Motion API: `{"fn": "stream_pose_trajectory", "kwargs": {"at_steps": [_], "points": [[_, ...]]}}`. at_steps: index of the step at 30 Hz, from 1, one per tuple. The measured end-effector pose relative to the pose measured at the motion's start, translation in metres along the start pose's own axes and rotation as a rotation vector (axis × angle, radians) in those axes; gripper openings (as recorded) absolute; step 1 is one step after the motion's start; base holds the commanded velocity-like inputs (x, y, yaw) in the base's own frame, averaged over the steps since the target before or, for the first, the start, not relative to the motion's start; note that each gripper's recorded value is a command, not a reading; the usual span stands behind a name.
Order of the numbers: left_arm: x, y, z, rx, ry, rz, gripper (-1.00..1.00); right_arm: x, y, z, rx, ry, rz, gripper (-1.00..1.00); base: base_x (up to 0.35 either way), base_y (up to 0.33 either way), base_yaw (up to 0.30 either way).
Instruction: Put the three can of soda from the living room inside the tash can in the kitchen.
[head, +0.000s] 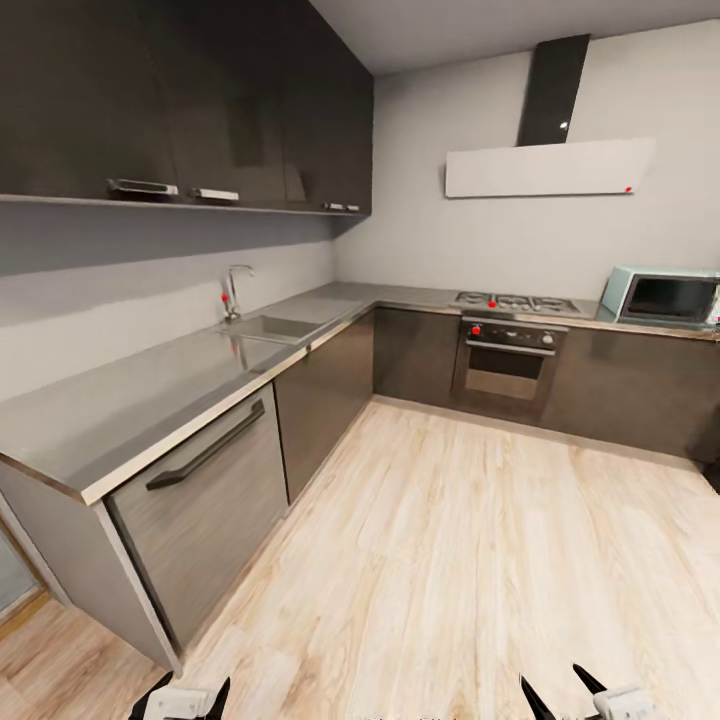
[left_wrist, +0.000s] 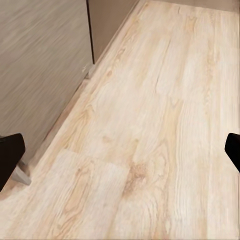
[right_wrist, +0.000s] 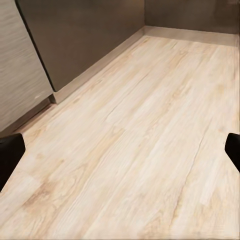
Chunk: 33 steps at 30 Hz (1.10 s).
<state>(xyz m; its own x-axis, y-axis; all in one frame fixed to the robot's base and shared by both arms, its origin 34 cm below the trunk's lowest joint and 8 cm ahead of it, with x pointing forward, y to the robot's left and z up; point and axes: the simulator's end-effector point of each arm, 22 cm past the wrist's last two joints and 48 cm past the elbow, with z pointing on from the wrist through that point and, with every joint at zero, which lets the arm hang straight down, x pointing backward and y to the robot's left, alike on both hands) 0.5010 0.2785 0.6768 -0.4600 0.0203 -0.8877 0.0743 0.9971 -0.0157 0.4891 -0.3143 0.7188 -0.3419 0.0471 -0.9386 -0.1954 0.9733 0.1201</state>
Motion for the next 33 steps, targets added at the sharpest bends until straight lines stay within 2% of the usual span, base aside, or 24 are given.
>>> {"fn": "stream_pose_trajectory", "kwargs": {"at_steps": [4,14,19,33], "points": [[0.0011,-0.0009,0.0002,0.003,0.003,0.002,1.0,0.0013,-0.0004,-0.0001,0.001,0.003,0.001,1.0,0.0,0.053,-0.215],[0.002,-0.004,0.0005,0.012,0.006,0.006,1.0,0.0021,-0.0006,-0.0002,0.003,0.004,0.002,1.0,0.0,0.241,-0.234],[-0.0004,-0.004,0.0005,0.011,-0.006,0.007,1.0,0.0022,-0.0006,-0.0003,0.003,0.004,0.002,1.0,-0.002,0.059,-0.239],[0.0004,-0.0043,0.0005,0.013,-0.007,0.016,1.0,0.0043,-0.0004,-0.0004,0.003,0.009,0.004,1.0,-0.156,-0.176,-0.239]]}}
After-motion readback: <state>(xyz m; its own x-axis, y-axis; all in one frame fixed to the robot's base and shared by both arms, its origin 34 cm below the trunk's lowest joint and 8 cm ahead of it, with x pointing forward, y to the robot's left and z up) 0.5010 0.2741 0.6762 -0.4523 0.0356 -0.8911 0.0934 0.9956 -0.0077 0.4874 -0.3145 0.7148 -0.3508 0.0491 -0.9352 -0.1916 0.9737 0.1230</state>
